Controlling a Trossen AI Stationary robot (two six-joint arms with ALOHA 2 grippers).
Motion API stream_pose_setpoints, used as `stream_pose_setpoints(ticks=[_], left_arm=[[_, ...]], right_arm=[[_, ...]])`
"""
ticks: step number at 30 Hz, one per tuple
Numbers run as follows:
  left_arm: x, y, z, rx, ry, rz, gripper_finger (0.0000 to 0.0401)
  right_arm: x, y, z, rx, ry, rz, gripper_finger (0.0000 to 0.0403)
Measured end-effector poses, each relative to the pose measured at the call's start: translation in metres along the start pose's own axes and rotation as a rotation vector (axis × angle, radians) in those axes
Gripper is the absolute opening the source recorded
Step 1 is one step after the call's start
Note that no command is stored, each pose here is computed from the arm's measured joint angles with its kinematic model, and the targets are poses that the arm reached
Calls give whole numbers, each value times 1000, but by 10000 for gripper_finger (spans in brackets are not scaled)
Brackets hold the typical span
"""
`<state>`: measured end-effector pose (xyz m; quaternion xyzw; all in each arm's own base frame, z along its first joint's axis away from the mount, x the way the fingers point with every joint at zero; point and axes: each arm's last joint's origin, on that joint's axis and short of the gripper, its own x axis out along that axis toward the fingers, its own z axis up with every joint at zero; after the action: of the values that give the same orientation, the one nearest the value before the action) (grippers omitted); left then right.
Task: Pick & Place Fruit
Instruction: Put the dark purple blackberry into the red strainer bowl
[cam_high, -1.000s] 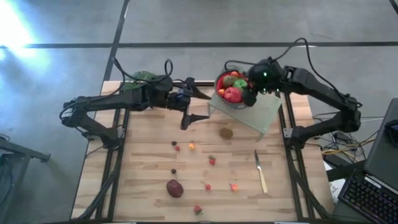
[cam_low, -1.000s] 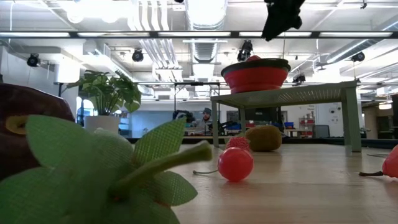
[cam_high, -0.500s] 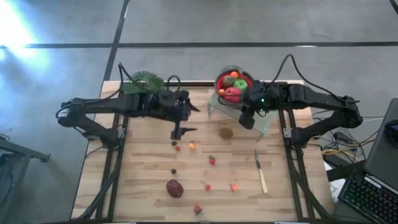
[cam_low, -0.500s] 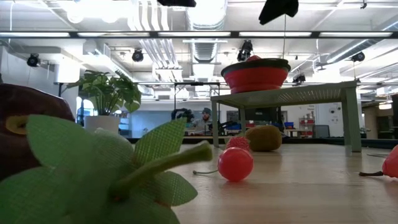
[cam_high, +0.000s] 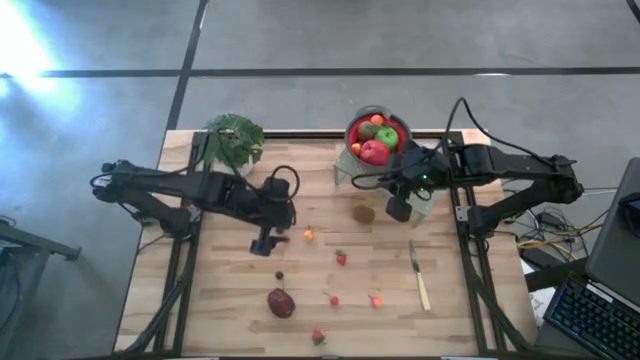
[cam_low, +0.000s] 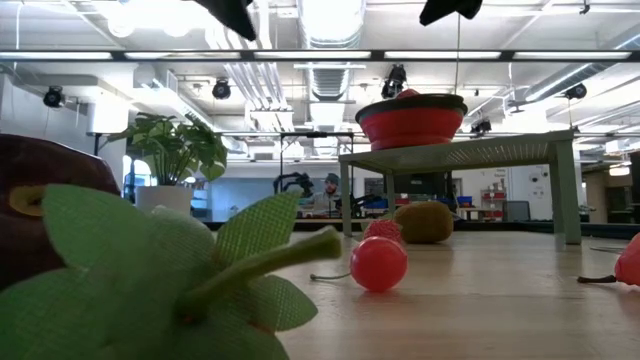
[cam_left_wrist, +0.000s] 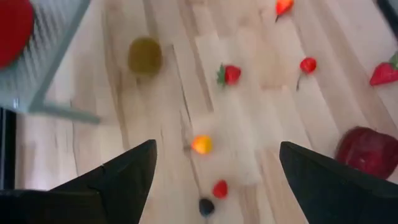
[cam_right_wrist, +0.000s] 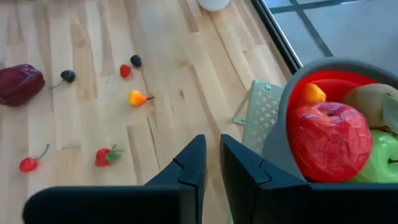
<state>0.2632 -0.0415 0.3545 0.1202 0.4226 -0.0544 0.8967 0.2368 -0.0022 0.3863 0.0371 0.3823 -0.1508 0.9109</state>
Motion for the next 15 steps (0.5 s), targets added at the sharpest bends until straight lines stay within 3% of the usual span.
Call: stream_pose_setpoints(ticks=[8, 15], left_arm=[[0, -3, -21, -161, 207, 9, 344], [26, -7, -44, -140, 305, 7, 344]], right_arm=[[8, 1, -6, -9, 32, -7, 32], [14, 1, -12, -16, 56, -11, 46]])
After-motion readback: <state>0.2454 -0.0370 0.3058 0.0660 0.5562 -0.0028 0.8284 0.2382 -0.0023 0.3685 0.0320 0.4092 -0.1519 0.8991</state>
